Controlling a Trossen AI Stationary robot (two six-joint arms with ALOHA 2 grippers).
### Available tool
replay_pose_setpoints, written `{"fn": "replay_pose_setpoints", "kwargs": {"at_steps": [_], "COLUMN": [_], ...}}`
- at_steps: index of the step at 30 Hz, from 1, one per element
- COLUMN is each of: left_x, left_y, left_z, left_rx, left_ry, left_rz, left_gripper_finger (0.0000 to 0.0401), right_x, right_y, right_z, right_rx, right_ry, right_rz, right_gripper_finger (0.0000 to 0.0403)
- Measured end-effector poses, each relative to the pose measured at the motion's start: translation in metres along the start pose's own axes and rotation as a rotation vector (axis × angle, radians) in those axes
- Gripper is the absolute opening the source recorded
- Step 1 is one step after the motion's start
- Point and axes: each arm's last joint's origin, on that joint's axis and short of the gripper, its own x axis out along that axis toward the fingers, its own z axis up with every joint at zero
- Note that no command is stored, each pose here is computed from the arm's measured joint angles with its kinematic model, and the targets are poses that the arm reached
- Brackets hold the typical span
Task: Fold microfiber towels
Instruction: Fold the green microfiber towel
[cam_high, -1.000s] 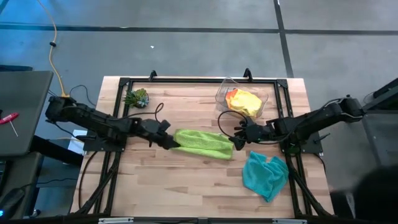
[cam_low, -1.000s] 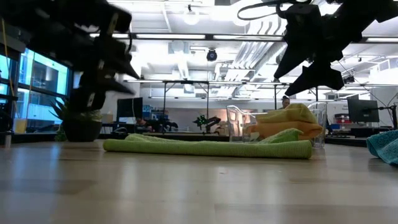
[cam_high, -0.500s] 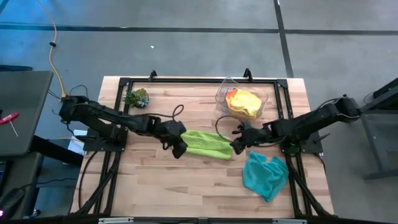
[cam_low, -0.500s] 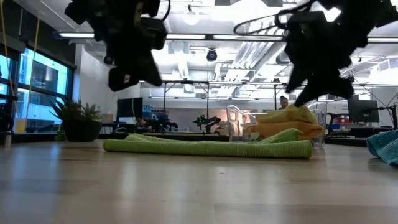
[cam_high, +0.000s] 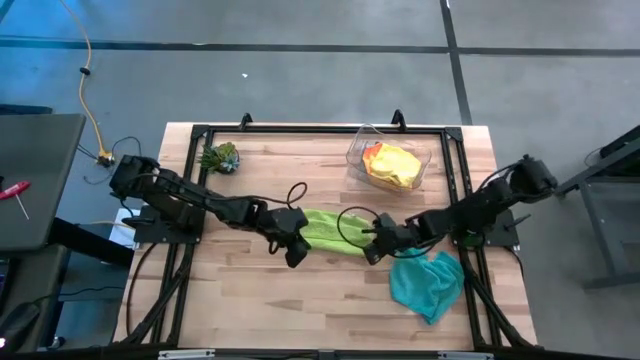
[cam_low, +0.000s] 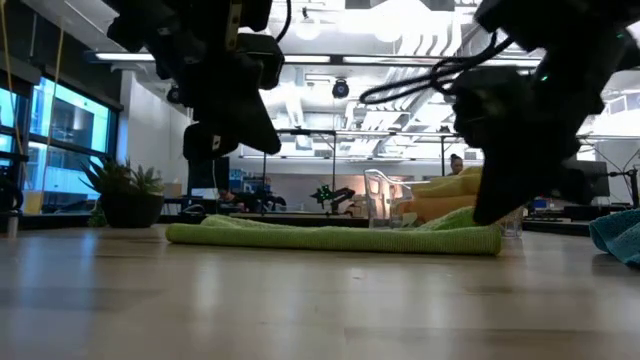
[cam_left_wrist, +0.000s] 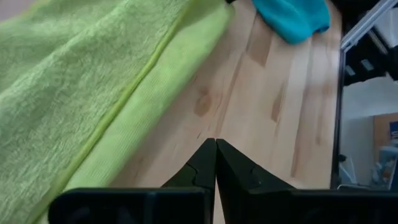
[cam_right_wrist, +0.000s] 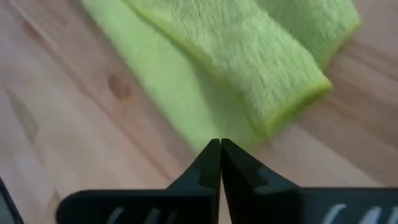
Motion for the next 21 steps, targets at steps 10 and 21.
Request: {"fn": "replay_pose_setpoints", "kwargs": {"at_steps": [10,21], "left_x": [0.000,-0.001], "left_y": [0.002,0.003], "left_z": [0.003,0.004], "left_rx": [0.003,0.037], "left_ry": [-0.039,-0.071], "left_rz": [0.026,0.067], "left_gripper_finger": [0.0000,0.0000], "right_x": [0.013,0.015], "right_y": [-0.008,-0.019], "right_z": [0.023,0.056], "right_rx": [0.069,0.197], "right_ry": [-0.068,-0.181], "right_rz": [-0.024,-0.039], "right_gripper_finger": [0.0002,0.0000]}}
